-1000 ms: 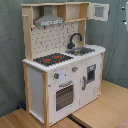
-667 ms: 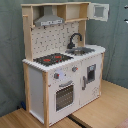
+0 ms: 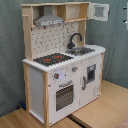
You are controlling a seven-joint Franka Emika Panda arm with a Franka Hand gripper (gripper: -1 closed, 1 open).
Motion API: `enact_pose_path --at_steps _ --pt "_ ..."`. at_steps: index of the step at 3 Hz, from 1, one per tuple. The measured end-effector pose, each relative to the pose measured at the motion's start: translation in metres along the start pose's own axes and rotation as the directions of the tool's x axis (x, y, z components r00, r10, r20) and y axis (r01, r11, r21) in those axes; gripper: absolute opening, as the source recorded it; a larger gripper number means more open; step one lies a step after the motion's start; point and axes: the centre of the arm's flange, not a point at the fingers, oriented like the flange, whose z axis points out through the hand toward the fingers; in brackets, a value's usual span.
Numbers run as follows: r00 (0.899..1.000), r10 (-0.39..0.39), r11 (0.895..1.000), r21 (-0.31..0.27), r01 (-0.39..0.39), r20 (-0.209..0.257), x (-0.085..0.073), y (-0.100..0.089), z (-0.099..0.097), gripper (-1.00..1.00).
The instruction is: Play with the kitchen
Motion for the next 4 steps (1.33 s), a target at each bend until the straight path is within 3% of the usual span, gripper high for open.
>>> enact_pose_path --at_steps 2,4 --pt "1.0 0.012 1.0 -0.01 -0.012 0.0 0.014 0.013 0.035 1.0" --pt "1.0 0.019 1.0 -0.004 -0.019 0.01 0.045 0.022 0.072 1.0"
